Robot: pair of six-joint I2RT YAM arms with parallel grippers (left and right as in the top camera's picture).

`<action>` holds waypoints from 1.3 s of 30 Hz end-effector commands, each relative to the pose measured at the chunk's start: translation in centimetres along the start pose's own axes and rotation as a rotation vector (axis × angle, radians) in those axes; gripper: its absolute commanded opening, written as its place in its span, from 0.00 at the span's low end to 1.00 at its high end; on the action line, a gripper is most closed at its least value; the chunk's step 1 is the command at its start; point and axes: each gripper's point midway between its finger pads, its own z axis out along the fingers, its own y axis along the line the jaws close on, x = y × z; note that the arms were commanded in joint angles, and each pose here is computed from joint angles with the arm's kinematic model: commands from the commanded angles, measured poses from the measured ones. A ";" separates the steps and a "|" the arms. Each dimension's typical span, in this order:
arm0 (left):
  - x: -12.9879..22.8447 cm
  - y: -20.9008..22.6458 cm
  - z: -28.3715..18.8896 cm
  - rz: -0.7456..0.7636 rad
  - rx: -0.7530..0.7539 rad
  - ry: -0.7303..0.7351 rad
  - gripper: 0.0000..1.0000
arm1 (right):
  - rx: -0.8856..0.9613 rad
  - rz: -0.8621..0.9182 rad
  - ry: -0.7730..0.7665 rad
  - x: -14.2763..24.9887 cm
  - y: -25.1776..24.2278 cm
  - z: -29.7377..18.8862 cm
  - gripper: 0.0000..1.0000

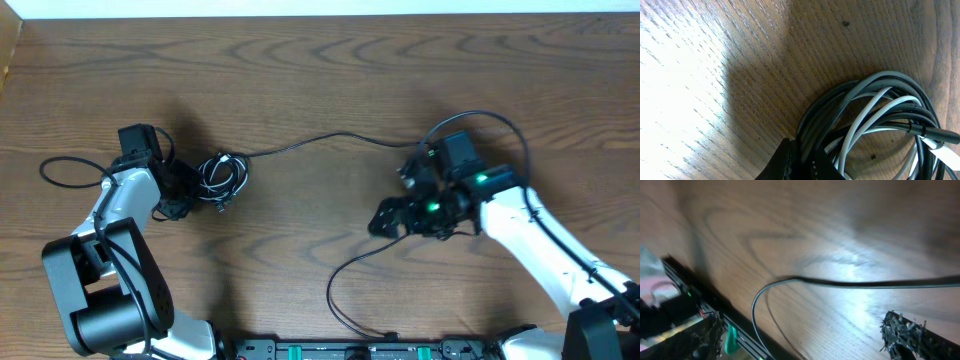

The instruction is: Untangle cables

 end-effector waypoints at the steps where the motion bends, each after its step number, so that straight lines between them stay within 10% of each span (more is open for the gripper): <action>1: -0.9 -0.6 -0.9 -0.004 0.019 -0.034 0.08 | 0.060 -0.076 -0.006 0.1 0.6 0.4 0.99; 39: -0.9 -0.9 -0.9 0.004 0.027 -0.036 0.08 | 0.143 -0.114 -0.012 0.2 0.1 0.8 0.99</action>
